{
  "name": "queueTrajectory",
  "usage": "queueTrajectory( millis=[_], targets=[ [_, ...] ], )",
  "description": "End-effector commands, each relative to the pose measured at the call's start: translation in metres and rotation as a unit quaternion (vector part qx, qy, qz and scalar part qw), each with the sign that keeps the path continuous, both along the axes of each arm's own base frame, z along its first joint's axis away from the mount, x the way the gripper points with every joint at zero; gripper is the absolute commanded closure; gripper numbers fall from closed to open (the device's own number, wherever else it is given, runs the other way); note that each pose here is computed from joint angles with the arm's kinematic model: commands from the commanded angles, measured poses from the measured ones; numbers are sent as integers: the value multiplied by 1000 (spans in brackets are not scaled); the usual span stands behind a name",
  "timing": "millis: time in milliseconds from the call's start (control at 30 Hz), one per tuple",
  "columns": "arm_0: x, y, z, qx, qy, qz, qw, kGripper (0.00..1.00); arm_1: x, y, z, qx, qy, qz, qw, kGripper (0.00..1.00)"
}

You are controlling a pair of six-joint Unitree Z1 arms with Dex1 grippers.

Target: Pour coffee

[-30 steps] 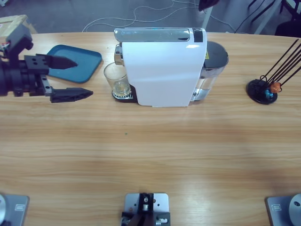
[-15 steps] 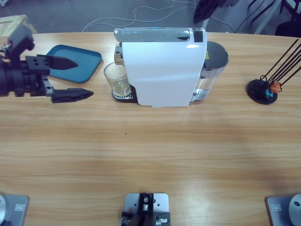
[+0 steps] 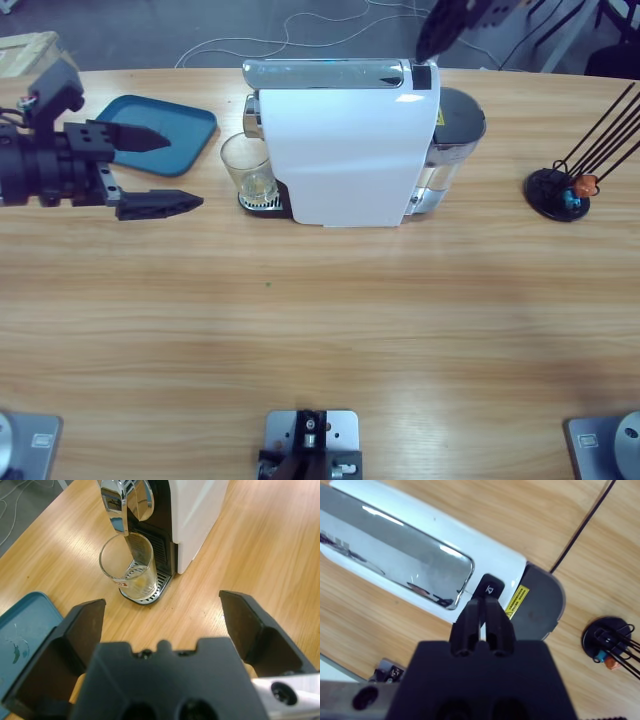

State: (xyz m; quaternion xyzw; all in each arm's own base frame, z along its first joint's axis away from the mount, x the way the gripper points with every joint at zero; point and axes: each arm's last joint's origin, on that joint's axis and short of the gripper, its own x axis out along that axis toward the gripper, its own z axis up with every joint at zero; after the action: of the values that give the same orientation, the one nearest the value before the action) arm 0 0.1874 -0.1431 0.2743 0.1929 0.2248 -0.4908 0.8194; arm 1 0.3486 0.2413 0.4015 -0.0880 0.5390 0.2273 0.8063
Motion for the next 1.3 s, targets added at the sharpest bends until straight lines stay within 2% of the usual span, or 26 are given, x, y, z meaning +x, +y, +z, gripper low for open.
queueTrajectory(
  millis=[33, 300, 500, 567, 633, 667, 700, 733, 867, 1167, 1300],
  targets=[
    [-1, -4, -17, 12, 28, -3, 1000, 18, 23, 6, -30, -22, 20, -7, 1000, 1000],
    [0, -4, -19, 14, 30, -2, 999, 18, 27, 7, -53, -45, 47, -2, 998, 1000],
    [0, -4, -19, 15, 31, -2, 999, 18, 26, 3, -52, -49, 47, -4, 998, 1000],
    [1, -4, -19, 14, 31, -3, 999, 18, 22, 4, -41, -39, 31, 5, 999, 1000],
    [0, -4, -18, 13, 29, -2, 999, 18, 0, -1, 9, -12, -34, 10, 999, 1000],
    [0, -4, -18, 13, 29, -2, 999, 18, -15, -5, 34, -5, -67, 11, 998, 711],
    [0, -4, -18, 14, 29, -2, 999, 18, -29, -10, 52, -1, -90, 10, 996, 95],
    [0, -4, -19, 13, 30, -3, 999, 18, -39, -16, 62, 0, -100, 7, 995, 1],
    [2, -5, -16, 9, 24, -3, 1000, 18, -55, -25, 62, -21, -94, -4, 995, 0],
    [-1, -3, -15, 8, 21, -3, 1000, 18, -61, -17, 62, -11, -91, 6, 996, 0],
    [0, -4, -16, 9, 23, -3, 1000, 18, -57, -12, 53, -4, -68, 4, 998, 0]
  ],
)
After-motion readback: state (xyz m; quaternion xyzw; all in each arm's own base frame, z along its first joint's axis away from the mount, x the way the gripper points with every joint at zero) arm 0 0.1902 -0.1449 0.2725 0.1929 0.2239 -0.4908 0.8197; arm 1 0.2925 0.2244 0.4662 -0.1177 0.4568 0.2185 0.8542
